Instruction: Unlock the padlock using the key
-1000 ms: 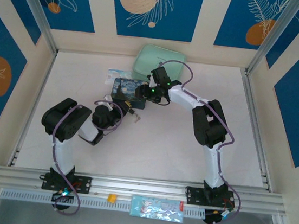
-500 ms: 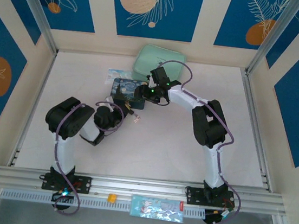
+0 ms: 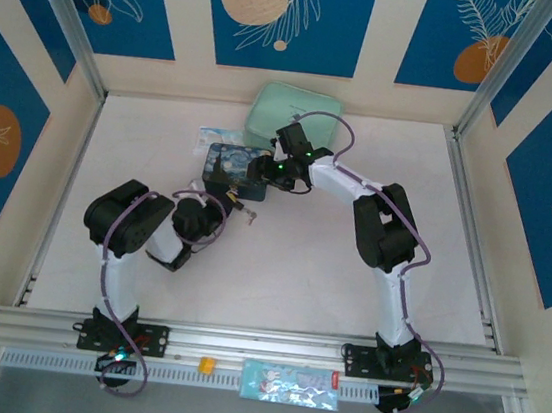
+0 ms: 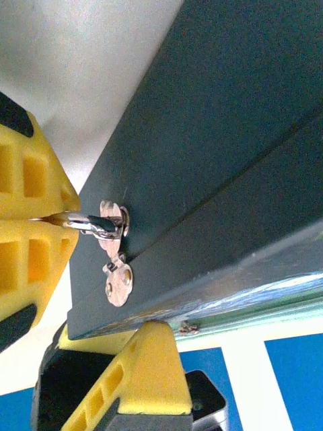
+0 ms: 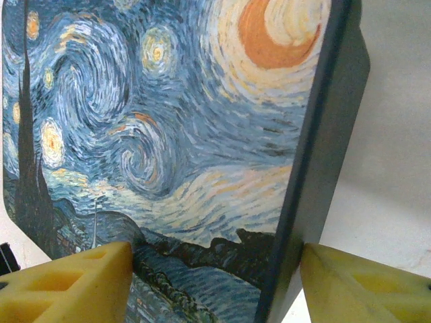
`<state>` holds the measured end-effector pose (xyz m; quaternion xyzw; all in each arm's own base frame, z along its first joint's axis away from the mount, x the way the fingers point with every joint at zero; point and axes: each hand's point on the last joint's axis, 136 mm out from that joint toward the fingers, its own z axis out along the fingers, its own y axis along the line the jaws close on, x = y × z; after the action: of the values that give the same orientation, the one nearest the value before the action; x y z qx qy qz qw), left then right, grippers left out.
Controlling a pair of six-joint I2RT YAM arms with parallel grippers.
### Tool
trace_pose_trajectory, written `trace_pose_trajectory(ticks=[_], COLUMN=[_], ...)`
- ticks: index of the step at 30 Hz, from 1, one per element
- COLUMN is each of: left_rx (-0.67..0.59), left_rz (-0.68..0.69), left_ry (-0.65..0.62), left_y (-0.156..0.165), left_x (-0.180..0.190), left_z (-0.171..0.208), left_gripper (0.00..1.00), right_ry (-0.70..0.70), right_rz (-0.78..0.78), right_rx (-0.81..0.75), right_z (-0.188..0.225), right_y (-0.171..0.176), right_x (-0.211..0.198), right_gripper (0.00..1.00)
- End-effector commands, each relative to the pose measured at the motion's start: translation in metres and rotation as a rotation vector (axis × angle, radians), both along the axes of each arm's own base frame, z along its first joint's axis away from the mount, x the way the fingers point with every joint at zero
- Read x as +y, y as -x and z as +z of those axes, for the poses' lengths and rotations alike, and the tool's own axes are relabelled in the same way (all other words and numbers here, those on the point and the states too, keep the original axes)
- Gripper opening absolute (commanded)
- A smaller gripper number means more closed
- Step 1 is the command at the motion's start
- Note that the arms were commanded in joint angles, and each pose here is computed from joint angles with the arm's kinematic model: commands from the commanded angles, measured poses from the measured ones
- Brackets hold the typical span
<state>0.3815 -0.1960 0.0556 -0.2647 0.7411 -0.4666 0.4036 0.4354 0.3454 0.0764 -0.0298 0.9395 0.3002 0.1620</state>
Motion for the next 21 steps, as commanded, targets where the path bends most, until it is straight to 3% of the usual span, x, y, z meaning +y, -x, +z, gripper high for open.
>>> trace_pose_trajectory(ticks=[1, 14, 21], left_rx=[-0.024, -0.021, -0.050], left_rz=[0.092, 0.345, 0.306], left_ry=[0.008, 0.079, 0.084], left_y=[-0.001, 0.000, -0.001], left_x=[0.012, 0.047, 0.039], left_z=[0.008, 0.018, 0.030], left_gripper=[0.00, 0.00, 0.00], right_ry=[0.081, 0.086, 0.065], right_rz=[-0.035, -0.045, -0.032], right_rx=[0.091, 0.097, 0.090], right_z=[-0.031, -0.034, -0.028], right_y=[0.014, 0.016, 0.016], right_x=[-0.012, -0.011, -0.007], right_gripper=[0.65, 0.64, 0.64])
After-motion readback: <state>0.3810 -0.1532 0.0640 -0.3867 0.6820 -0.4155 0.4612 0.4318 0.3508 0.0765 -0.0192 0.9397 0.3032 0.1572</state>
